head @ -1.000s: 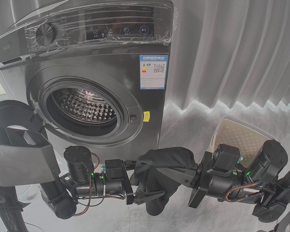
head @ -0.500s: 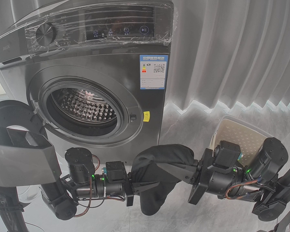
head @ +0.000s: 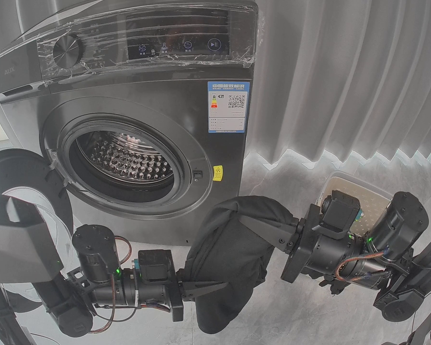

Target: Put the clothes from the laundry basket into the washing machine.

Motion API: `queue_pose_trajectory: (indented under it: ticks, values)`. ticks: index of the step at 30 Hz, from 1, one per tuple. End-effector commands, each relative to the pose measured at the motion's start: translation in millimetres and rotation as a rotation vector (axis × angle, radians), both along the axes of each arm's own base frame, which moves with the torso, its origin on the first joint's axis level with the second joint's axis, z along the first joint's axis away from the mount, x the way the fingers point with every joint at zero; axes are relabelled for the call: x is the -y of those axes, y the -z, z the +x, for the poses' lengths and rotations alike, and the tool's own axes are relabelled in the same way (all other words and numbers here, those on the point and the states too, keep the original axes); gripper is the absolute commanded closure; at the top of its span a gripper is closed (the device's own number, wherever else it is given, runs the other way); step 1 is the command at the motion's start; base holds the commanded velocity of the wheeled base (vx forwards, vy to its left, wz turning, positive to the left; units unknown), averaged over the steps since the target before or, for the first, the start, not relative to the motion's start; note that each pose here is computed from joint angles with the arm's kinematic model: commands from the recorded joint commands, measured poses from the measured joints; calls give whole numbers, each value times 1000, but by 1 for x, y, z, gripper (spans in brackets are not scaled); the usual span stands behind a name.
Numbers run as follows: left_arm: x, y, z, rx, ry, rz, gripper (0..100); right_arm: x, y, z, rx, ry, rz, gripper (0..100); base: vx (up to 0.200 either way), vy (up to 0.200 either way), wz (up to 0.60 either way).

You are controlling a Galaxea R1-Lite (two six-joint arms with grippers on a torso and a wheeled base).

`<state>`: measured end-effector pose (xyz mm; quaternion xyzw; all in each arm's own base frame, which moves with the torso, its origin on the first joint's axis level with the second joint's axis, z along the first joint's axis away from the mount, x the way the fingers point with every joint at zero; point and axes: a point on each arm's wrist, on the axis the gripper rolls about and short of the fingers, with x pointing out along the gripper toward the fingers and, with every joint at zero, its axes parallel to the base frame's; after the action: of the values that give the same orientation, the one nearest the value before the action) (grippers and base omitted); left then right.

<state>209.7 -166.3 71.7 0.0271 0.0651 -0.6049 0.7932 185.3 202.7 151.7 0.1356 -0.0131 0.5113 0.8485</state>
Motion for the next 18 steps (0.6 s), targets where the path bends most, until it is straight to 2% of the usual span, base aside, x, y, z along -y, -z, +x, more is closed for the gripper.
queue_pose_trajectory:
  ticks: [1, 18]
  values:
    - [-10, -18, -16, 40, 6, -27, 100, 0, 4, 3, -17, 8, -7, 100, 0, 0, 0]
    - [-20, -41, -30, 114, 16, -79, 100, -5, 33, 12, -90, 21, -82, 100, 0, 0, 0]
